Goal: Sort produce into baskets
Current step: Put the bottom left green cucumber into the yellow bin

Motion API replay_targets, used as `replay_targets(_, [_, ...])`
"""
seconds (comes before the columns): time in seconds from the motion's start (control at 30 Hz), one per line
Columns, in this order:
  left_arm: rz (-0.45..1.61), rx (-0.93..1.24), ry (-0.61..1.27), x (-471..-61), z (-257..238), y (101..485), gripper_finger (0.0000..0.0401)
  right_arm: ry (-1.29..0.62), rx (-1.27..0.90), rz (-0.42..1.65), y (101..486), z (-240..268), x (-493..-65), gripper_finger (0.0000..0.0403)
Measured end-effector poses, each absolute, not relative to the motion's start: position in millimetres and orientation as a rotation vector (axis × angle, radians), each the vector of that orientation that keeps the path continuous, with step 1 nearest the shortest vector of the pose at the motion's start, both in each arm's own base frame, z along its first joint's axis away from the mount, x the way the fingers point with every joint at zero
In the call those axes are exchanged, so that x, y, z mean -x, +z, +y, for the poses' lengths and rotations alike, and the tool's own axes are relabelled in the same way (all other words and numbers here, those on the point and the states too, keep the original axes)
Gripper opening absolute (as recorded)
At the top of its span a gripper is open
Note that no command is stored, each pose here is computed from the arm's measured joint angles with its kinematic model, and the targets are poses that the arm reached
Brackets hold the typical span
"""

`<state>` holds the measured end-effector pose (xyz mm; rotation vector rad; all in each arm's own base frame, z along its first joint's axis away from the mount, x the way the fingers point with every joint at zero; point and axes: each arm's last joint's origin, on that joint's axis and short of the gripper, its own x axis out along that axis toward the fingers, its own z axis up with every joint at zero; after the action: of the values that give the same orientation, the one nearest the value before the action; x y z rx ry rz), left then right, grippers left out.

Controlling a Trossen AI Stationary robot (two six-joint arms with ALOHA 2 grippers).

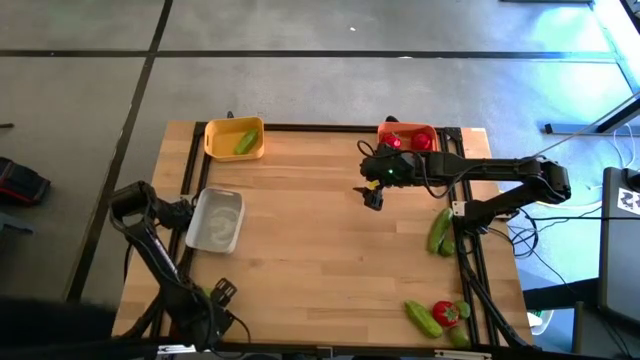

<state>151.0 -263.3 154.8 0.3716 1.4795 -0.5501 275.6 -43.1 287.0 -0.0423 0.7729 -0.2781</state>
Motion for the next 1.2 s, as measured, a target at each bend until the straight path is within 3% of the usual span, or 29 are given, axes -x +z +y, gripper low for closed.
replay_targets(0.47, [1.494, -0.177, -0.366, -169, -253, 152, 0.0177, -0.278, 0.042, 0.777, 287, -43, -275, 0.0339])
replay_targets(0.87, [1.349, 0.001, -0.196, -201, -232, 169, 0.0176, -0.276, 0.042, 0.802, 285, -43, -274, 0.0339])
replay_targets(1.2, [1.080, 0.114, -0.016, -217, -194, 219, 0.0174, -0.275, 0.043, 0.823, 284, -43, -272, 0.0339])
